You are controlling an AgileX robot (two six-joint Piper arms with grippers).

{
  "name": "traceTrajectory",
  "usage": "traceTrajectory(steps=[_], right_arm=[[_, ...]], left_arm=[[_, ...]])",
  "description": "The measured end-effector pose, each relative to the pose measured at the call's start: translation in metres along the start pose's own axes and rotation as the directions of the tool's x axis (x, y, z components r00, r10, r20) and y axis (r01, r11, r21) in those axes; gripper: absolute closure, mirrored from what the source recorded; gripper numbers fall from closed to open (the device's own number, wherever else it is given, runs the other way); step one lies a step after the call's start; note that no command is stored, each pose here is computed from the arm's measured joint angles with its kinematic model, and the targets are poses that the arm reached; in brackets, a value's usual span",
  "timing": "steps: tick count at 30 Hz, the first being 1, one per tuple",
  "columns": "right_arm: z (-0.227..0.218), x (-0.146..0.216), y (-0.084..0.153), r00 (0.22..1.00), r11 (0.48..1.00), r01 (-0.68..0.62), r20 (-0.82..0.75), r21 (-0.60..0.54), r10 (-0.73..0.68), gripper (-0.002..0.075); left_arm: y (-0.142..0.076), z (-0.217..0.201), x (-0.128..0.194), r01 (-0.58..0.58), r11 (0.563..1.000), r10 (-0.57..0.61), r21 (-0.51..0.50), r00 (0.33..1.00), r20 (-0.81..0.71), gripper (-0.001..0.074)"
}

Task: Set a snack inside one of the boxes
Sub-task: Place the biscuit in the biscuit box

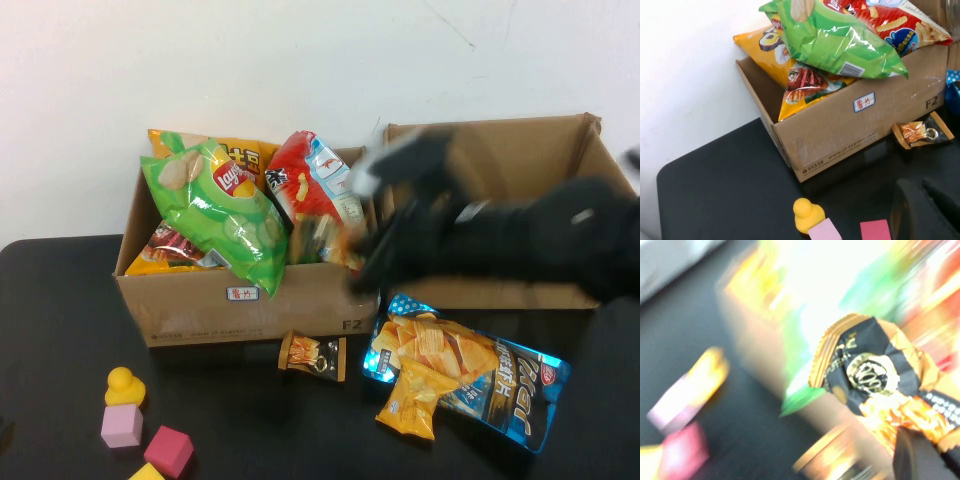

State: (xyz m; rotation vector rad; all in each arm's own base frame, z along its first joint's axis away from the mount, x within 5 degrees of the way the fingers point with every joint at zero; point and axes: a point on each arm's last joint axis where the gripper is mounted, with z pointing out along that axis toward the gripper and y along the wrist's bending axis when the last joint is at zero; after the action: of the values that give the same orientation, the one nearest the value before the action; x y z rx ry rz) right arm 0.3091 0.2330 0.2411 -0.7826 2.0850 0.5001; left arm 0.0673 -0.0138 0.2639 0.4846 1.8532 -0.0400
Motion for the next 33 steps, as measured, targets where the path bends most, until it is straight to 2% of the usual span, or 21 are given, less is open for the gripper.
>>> traceTrajectory(steps=[3, 4, 6, 9, 12, 17, 20, 22, 25, 30, 33], right_arm=[[-0.027, -0.024, -0.024, 0.987, 0.986, -0.028, 0.161, 0.167, 0.001, 0.0717], [-0.039, -0.032, -0.046, 0.966, 0.952, -0.118, 0.256, 0.284, 0.043, 0.0717], [-0.045, -0.034, -0.064, 0.942, 0.904, -0.216, 0.322, 0.369, 0.094, 0.0717], [-0.041, -0.024, -0.09, 0.924, 0.834, -0.309, 0.352, 0.457, 0.149, 0.0717], [-0.023, -0.004, -0.11, 0.932, 0.805, -0.334, 0.301, 0.491, 0.203, 0.0684], [0.002, 0.022, -0.128, 0.893, 0.802, -0.449, 0.207, 0.394, 0.399, 0.0569], [0.0, 0.022, -0.136, 0.875, 0.802, -0.484, 0.199, 0.351, 0.441, 0.048], [-0.005, 0.016, -0.14, 0.884, 0.815, -0.467, 0.204, 0.342, 0.421, 0.0422], [-0.014, 0.007, -0.137, 0.916, 0.86, -0.398, 0.192, 0.319, 0.353, 0.0382], [-0.044, -0.019, -0.115, 0.952, 0.942, -0.27, 0.2, 0.199, 0.231, 0.0377], [-0.078, -0.039, -0.097, 0.966, 0.976, -0.156, 0.228, 0.15, 0.12, 0.0389]], left_arm=[[0.0, 0.0, 0.0, 0.0, 1.0, 0.0, 0.001, 1.0, 0.002, 0.0736], [0.0, 0.0, 0.0, 0.002, 1.0, -0.002, 0.001, 1.0, 0.002, 0.0736], [0.0, 0.0, 0.0, 0.002, 1.0, -0.002, 0.001, 1.0, 0.002, 0.0736], [0.0, 0.0, 0.0, 0.002, 1.0, -0.002, 0.001, 1.0, 0.002, 0.0736], [0.0, 0.0, 0.0, 0.002, 1.0, -0.002, 0.001, 1.0, 0.002, 0.0736], [0.0, 0.0, 0.0, 0.002, 1.0, -0.002, 0.001, 1.0, 0.002, 0.0736], [0.0, 0.0, 0.0, 0.002, 1.0, -0.002, 0.001, 1.0, 0.002, 0.0736], [0.0, 0.0, 0.0, 0.002, 1.0, -0.002, 0.001, 1.0, 0.002, 0.0736], [0.0, 0.0, 0.0, 0.002, 1.0, -0.002, 0.001, 1.0, 0.002, 0.0736], [0.0, 0.0, 0.0, 0.002, 1.0, -0.002, 0.001, 1.0, 0.002, 0.0736], [0.0, 0.0, 0.0, 0.002, 1.0, -0.002, 0.001, 1.0, 0.002, 0.0736]])
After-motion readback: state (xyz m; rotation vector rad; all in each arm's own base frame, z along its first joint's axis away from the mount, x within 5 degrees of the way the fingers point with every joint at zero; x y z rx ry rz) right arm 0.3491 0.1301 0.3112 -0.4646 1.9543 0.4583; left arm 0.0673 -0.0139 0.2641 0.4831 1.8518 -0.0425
